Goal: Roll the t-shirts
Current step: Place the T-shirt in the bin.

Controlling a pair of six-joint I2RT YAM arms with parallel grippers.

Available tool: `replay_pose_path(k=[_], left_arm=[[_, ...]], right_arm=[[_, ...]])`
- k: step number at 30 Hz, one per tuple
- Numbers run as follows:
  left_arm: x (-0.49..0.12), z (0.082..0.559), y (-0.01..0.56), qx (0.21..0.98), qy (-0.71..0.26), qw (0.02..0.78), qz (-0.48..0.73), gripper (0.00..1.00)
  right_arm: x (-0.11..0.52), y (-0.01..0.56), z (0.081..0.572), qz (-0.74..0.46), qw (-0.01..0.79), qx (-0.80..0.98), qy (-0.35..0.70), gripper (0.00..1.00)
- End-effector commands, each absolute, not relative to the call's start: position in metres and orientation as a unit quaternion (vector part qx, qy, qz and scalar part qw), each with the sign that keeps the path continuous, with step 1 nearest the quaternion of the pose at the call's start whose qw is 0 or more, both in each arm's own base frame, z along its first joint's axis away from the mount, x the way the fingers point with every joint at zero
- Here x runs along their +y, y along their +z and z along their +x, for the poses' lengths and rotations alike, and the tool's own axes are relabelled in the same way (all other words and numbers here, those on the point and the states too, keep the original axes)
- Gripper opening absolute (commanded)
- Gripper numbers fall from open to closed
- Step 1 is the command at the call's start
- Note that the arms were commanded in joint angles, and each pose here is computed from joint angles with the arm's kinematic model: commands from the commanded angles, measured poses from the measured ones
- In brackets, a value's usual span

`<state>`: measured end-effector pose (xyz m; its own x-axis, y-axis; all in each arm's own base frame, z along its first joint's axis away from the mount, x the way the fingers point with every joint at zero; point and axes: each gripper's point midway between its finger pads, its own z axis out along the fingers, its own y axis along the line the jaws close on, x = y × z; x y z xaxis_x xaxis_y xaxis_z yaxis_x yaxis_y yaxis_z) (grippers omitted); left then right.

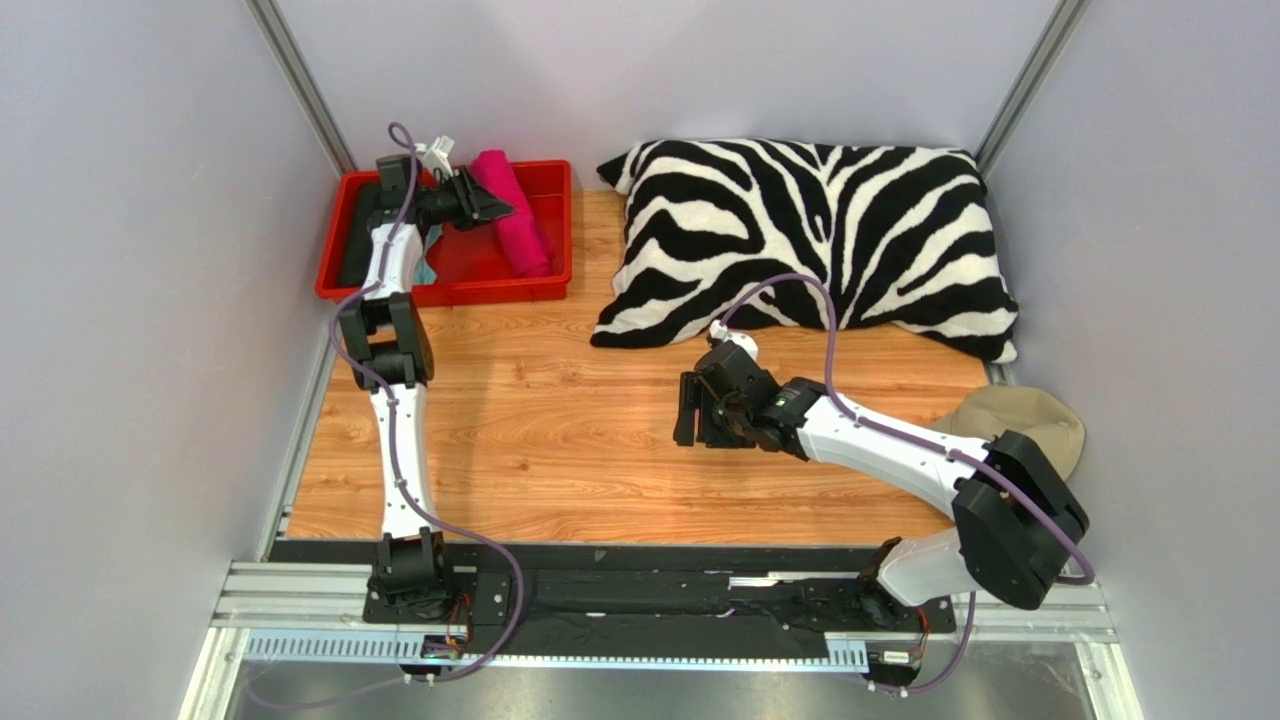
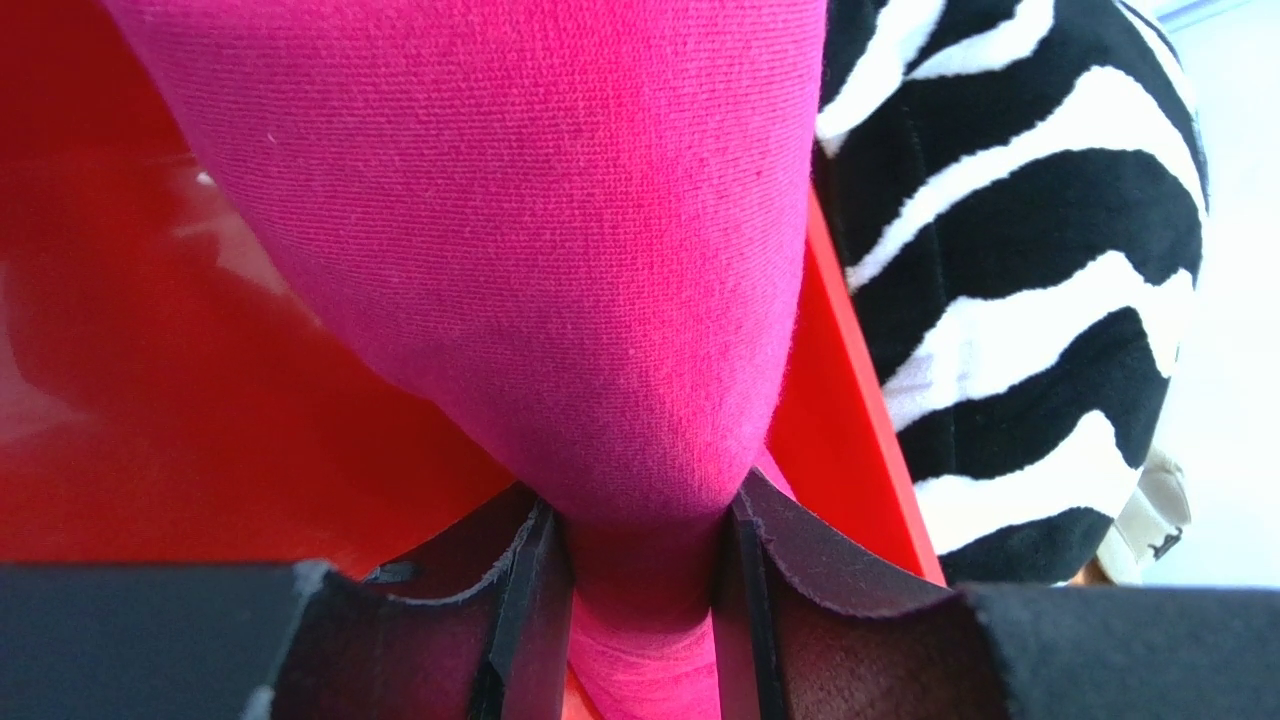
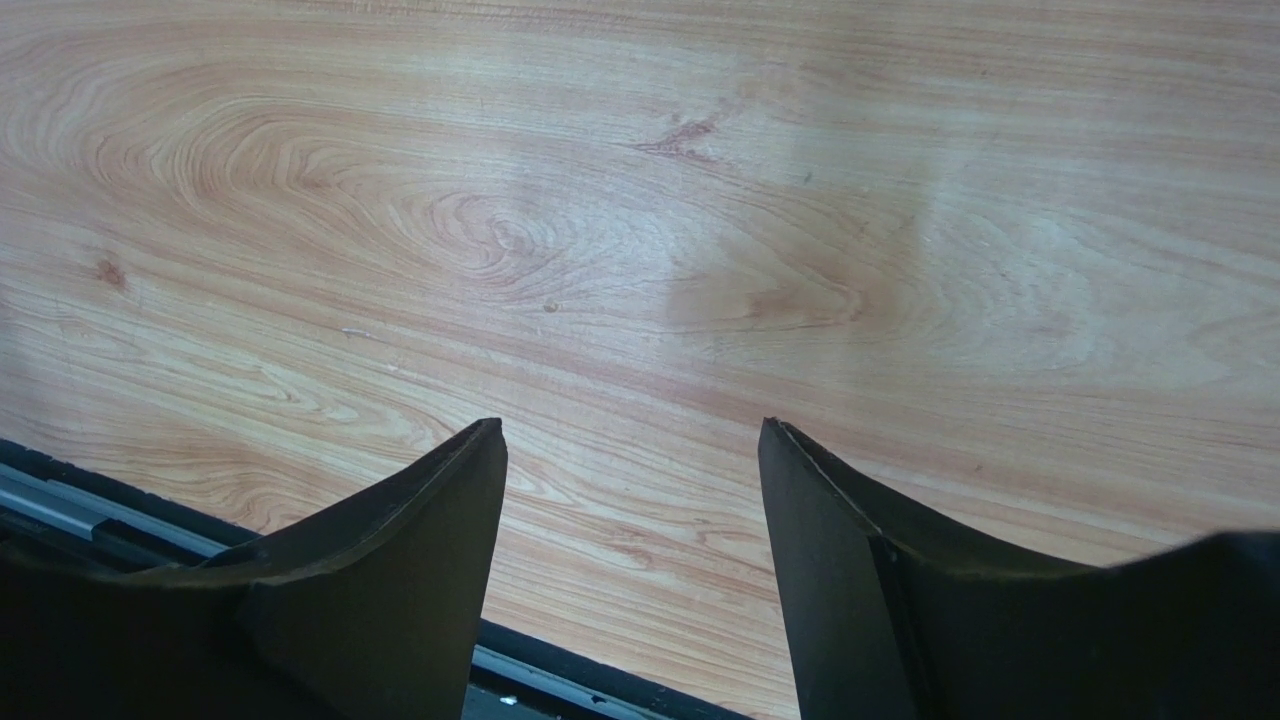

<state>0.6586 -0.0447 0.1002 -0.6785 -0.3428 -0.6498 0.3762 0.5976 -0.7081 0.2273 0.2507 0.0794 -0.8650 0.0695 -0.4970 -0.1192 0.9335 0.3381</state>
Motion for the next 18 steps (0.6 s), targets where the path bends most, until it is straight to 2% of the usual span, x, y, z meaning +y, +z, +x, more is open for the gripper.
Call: replay_pose_path(k=[1, 8, 10, 13, 18], left_arm=[[-0.035, 0.662, 0.115, 0.799, -0.432, 0.418, 0.018, 0.00], [-0.025, 0.662, 0.094, 0.824, -0.401, 0.401, -0.020, 0.00], [-0.021, 0.661, 0.091, 0.831, -0.388, 0.396, -0.032, 0.04], [-0.012, 0.660, 0.083, 0.842, -0.367, 0.391, -0.053, 0.04], [0.003, 0.659, 0.073, 0.855, -0.339, 0.382, -0.088, 0.10]], right_arm=[[0.271, 0.100, 0.243, -0.017, 0.282, 0.934, 0.218, 0.66], [0.276, 0.096, 0.244, -0.019, 0.277, 0.934, 0.226, 0.66], [0.276, 0.096, 0.244, -0.020, 0.278, 0.933, 0.228, 0.66], [0.276, 0.095, 0.243, -0.022, 0.277, 0.933, 0.228, 0.66], [0.274, 0.096, 0.242, -0.023, 0.279, 0.932, 0.228, 0.66]])
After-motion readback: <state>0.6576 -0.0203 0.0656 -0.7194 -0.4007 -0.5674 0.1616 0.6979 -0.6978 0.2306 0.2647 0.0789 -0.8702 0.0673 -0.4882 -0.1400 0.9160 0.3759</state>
